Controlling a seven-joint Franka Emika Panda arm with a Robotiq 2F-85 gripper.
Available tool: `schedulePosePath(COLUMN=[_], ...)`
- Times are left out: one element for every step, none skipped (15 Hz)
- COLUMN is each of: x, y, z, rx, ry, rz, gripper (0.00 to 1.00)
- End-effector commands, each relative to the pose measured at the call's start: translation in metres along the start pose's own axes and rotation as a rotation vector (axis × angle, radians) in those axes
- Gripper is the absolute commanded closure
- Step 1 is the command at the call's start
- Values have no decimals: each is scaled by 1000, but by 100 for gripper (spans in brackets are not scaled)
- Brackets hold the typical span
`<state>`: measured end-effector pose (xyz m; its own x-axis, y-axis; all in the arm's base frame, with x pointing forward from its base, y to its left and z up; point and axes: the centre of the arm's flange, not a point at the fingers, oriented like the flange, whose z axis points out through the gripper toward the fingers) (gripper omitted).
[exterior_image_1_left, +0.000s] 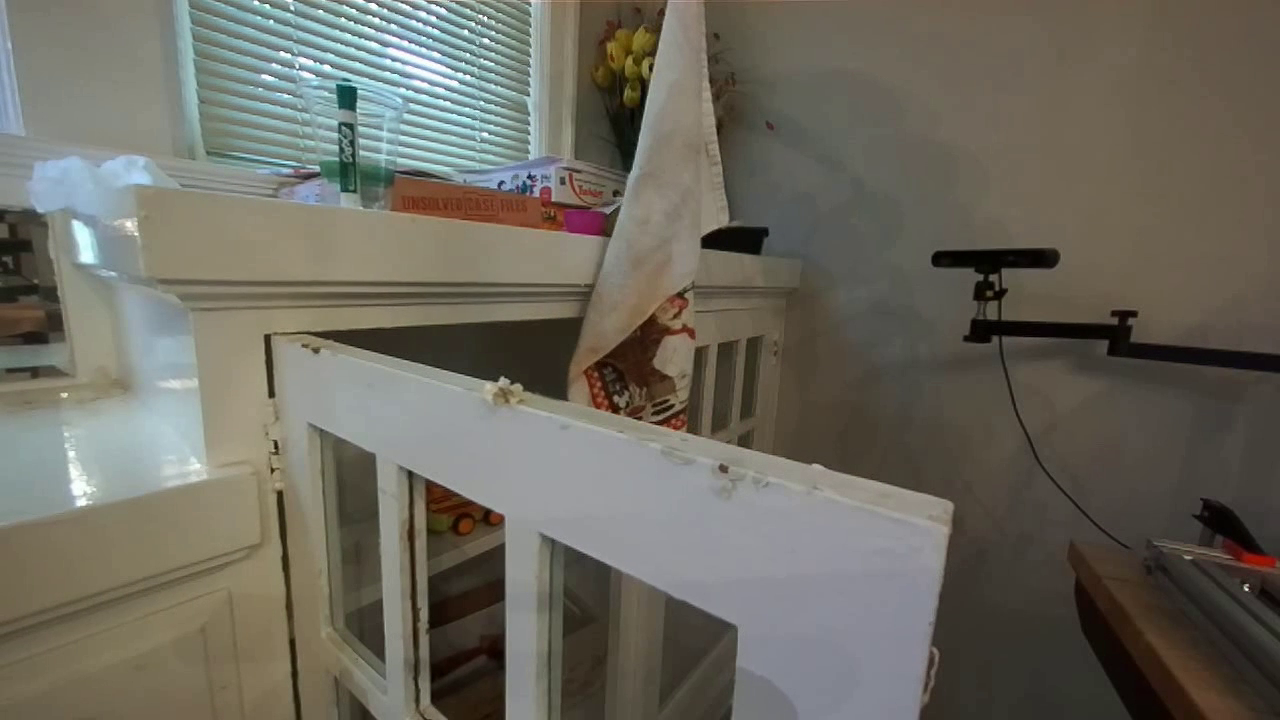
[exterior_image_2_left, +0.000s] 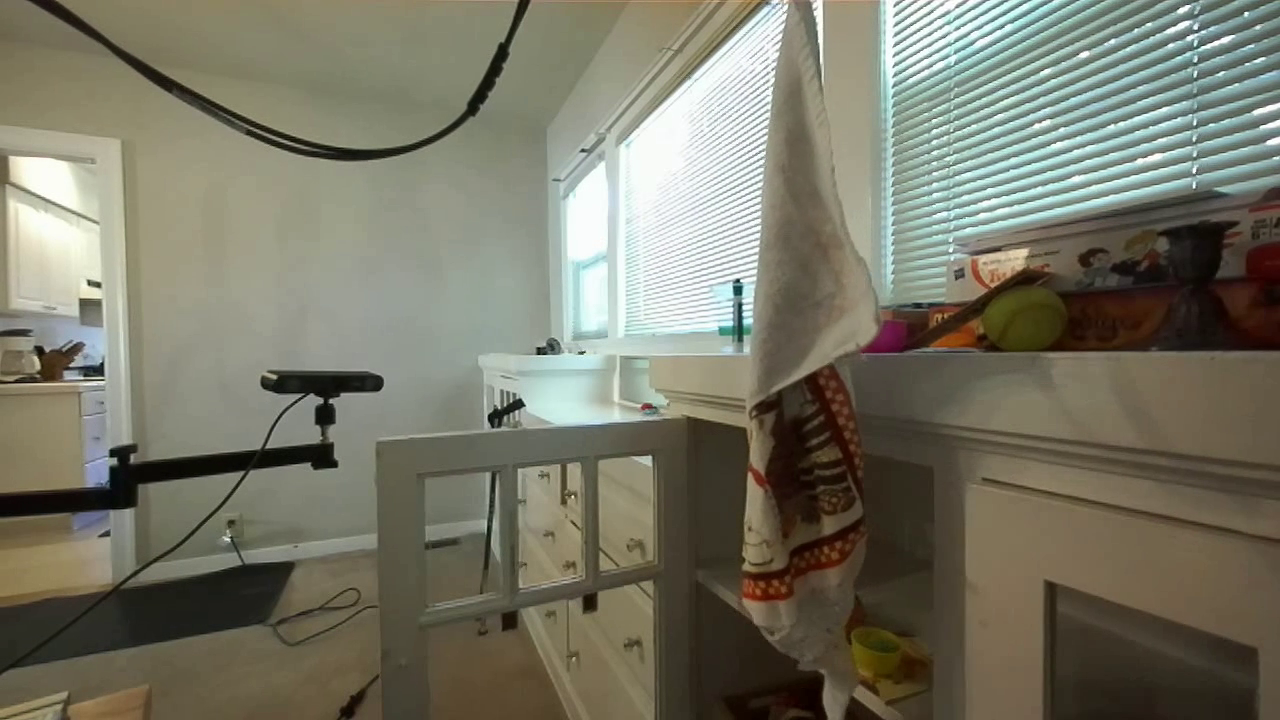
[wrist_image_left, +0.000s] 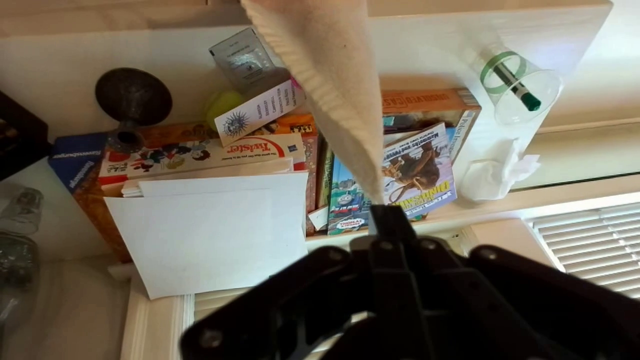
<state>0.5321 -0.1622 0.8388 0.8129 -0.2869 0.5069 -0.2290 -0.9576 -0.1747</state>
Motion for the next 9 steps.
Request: schedulePosePath(x=[0, 4, 11, 20, 27, 34, 44, 53, 62], y=[0, 3, 6, 9, 11, 14, 17, 19, 21], z=[0, 6, 9, 11, 13, 15, 14, 12, 9], rx=[0, 1, -5, -20, -39, -55, -76, -91, -111], ry=[0, 0, 7, 16, 20, 25, 28, 32, 35], rz=[0, -6, -12, -31, -46, -67, -96, -124, -152], gripper=[100, 100, 100, 100, 100, 100, 100, 100, 100])
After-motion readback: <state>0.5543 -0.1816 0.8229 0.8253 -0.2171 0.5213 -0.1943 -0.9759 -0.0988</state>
